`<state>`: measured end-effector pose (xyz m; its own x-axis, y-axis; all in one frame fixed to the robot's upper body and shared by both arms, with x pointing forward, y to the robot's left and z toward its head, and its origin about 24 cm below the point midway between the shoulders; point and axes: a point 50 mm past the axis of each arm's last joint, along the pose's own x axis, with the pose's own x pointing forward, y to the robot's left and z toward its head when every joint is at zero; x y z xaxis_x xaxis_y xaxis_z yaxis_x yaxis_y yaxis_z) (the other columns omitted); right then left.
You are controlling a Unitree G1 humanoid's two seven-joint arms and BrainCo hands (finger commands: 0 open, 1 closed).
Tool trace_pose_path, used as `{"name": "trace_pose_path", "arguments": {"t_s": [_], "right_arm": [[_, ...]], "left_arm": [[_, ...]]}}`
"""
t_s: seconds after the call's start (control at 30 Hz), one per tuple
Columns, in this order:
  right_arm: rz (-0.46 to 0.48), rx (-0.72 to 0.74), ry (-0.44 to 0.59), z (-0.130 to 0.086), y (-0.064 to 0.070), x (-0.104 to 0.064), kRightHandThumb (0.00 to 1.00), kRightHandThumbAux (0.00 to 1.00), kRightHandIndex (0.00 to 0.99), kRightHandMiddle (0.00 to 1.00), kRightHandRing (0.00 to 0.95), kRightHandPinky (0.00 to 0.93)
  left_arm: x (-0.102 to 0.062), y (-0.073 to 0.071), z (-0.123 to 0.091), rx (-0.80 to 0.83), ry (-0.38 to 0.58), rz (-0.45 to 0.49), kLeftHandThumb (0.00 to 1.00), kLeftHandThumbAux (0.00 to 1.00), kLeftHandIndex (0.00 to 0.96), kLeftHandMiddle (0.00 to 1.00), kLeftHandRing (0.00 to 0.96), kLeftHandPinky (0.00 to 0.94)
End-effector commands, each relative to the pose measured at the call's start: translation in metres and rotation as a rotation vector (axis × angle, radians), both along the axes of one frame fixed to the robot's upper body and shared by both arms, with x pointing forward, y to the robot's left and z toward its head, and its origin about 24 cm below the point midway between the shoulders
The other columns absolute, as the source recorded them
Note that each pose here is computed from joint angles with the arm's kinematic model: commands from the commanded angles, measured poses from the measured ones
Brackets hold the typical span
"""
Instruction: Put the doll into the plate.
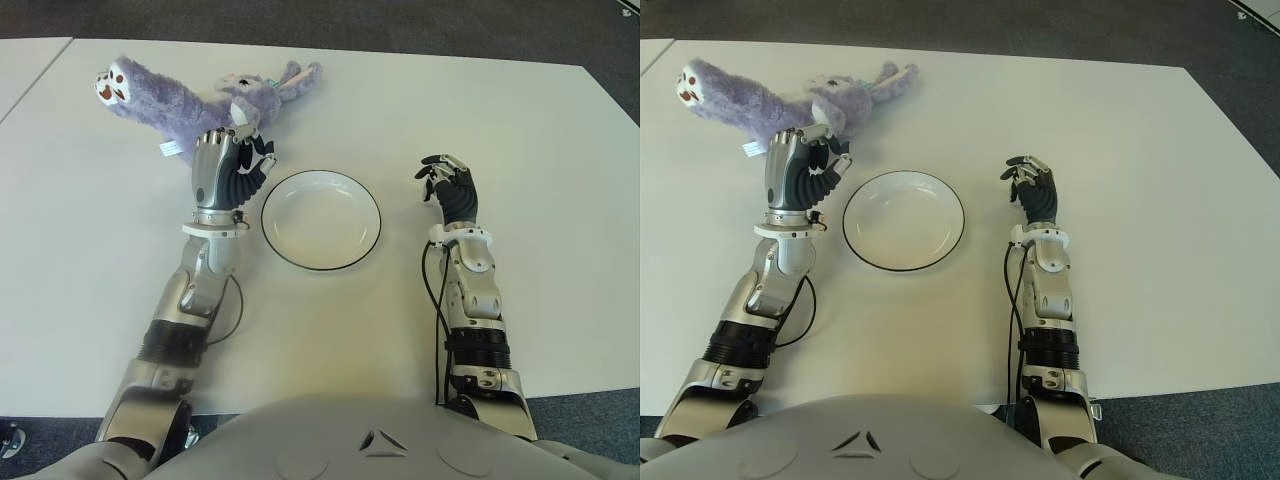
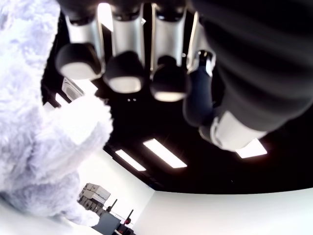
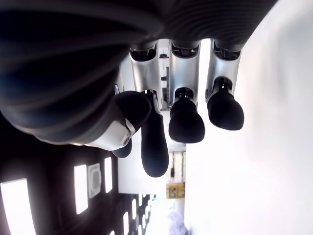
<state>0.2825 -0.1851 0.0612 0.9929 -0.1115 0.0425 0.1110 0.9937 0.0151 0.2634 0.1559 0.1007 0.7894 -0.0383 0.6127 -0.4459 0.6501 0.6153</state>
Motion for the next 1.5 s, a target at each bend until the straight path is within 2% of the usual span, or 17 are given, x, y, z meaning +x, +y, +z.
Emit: {"name": "trace_pose_path", "arguments": {"t_s": [0.03,0.07,0.1,0.13,0.17,0.27,0.3,0.37,0.4,0.53,0.6,0.77,0.97,1.5], "right_arm": [[-0.016,0.011,0.11,-0.03,-0.002,-0.016,0.849,0.674,0.426,0.591,0.776,0.752],[-0.016,0.007,0.109,-0.029,-0.002,-0.016,0.849,0.674,0.426,0.591,0.775,0.748],[-0.016,0.004,0.109,-0.029,-0.002,-0.016,0.849,0.674,0.425,0.588,0.775,0.744],[-0.015,0.001,0.109,-0.029,-0.002,-0.016,0.849,0.674,0.424,0.587,0.775,0.742],[-0.015,-0.001,0.11,-0.029,-0.002,-0.016,0.849,0.674,0.423,0.585,0.775,0.737],[-0.012,-0.008,0.114,-0.029,-0.001,-0.016,0.848,0.675,0.421,0.583,0.773,0.73],[-0.012,-0.009,0.115,-0.03,-0.001,-0.016,0.848,0.675,0.421,0.583,0.772,0.73],[-0.01,-0.01,0.117,-0.03,-0.001,-0.016,0.848,0.675,0.42,0.584,0.771,0.729],[-0.01,-0.011,0.118,-0.03,-0.001,-0.016,0.848,0.675,0.42,0.584,0.771,0.732],[-0.006,-0.001,0.123,-0.031,0.0,-0.015,0.848,0.675,0.421,0.585,0.771,0.738],[-0.004,0.016,0.124,-0.032,0.001,-0.015,0.849,0.675,0.422,0.586,0.771,0.743],[-0.009,0.033,0.122,-0.033,0.002,-0.015,0.848,0.674,0.423,0.586,0.772,0.748],[-0.017,0.011,0.127,-0.034,0.003,-0.014,0.848,0.675,0.421,0.584,0.776,0.738],[-0.005,0.025,0.144,-0.04,0.006,-0.012,0.844,0.677,0.406,0.543,0.772,0.705]], "left_arm": [[-0.004,0.003,-0.006,0.024,0.03,-0.017,0.703,0.704,0.44,0.82,0.83,0.824],[-0.004,0.004,-0.005,0.035,0.02,-0.031,0.701,0.705,0.436,0.775,0.788,0.786],[-0.004,0.005,-0.003,0.042,0.012,-0.041,0.699,0.706,0.432,0.683,0.698,0.7],[-0.004,0.005,-0.002,0.05,0.001,-0.059,0.698,0.706,0.43,0.65,0.665,0.668],[-0.004,0.006,-0.001,0.054,-0.006,-0.071,0.695,0.706,0.425,0.572,0.584,0.579],[-0.004,0.008,0.002,0.081,-0.04,-0.116,0.689,0.708,0.416,0.45,0.456,0.438],[-0.004,0.009,0.003,0.088,-0.047,-0.124,0.593,0.661,0.356,0.401,0.404,0.384],[-0.003,0.01,0.004,0.108,-0.061,-0.132,0.507,0.62,0.303,0.358,0.358,0.337],[-0.003,0.01,0.004,0.119,-0.068,-0.134,0.475,0.589,0.265,0.308,0.3,0.277],[-0.002,0.013,0.006,0.204,-0.094,-0.107,0.429,0.527,0.202,0.22,0.198,0.163],[-0.001,0.016,0.006,0.307,-0.109,-0.051,0.399,0.437,0.147,0.128,0.096,0.066],[0.001,0.02,0.007,0.452,-0.082,0.03,0.357,0.3,0.06,0.027,0.016,0.011],[0.001,0.021,0.01,0.542,-0.03,0.077,0.334,0.206,0.006,0.002,0.001,0.001],[0.003,0.027,0.02,0.607,0.023,0.186,0.222,0.189,0.0,0.0,0.0,0.0]]}}
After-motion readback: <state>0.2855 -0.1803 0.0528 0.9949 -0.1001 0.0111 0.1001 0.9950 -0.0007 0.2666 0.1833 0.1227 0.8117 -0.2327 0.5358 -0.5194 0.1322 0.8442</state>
